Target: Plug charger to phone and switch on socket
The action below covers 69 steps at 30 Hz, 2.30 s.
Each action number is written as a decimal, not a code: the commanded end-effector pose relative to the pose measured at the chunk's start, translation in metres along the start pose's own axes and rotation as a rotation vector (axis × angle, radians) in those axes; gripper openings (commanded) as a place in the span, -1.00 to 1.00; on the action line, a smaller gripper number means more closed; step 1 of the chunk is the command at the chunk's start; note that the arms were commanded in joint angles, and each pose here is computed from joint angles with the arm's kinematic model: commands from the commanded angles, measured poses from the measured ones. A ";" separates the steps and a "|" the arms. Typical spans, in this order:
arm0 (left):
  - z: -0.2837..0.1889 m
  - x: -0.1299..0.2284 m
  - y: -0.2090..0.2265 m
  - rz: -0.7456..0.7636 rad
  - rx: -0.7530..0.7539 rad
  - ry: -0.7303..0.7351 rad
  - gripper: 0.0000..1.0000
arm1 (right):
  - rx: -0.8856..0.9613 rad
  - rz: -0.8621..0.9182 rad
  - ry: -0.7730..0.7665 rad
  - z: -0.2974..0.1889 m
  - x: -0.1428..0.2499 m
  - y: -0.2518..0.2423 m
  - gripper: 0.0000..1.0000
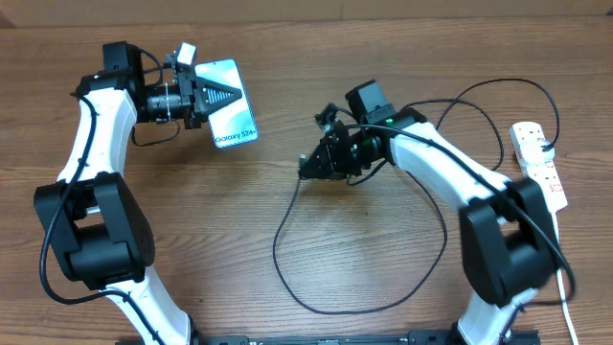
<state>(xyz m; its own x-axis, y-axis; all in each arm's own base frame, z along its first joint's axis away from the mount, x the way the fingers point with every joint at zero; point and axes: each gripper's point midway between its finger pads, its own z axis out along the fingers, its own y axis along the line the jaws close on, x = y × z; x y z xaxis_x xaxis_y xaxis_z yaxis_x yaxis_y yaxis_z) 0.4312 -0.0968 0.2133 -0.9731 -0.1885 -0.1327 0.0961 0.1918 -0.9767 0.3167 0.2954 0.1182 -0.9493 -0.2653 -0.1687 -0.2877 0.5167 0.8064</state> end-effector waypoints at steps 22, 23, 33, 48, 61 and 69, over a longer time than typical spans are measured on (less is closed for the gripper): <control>-0.012 0.002 -0.051 0.126 0.180 -0.005 -0.92 | 0.105 0.007 -0.006 -0.032 0.010 -0.016 -0.92; -0.014 0.001 -0.050 0.127 0.178 -0.010 -0.92 | 0.176 0.039 -0.007 -0.038 0.011 -0.031 -0.92; -0.015 -0.006 -0.022 0.044 0.017 -0.040 -0.92 | 0.563 0.369 -0.116 -0.049 0.014 -0.085 0.43; -0.068 -0.018 0.010 -0.110 -0.106 -0.170 -0.92 | 0.762 0.328 -0.195 0.002 -0.011 -0.061 0.11; -0.068 -0.015 0.021 -0.144 -0.169 -0.167 -0.92 | 0.874 0.241 -0.228 0.054 -0.025 -0.090 -0.10; -0.068 -0.014 0.021 -0.144 -0.169 -0.167 -0.92 | 1.008 0.185 -0.296 0.057 -0.028 -0.104 -0.11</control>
<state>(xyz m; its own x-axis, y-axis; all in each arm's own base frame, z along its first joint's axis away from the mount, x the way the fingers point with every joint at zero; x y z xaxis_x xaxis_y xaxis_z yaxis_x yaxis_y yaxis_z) 0.4356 -0.0192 0.1813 -0.9192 -0.3929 0.0249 -0.1583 0.3111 -0.9371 0.3547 0.3010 0.0074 -0.9644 0.0205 -0.2637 -0.0007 0.9968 0.0799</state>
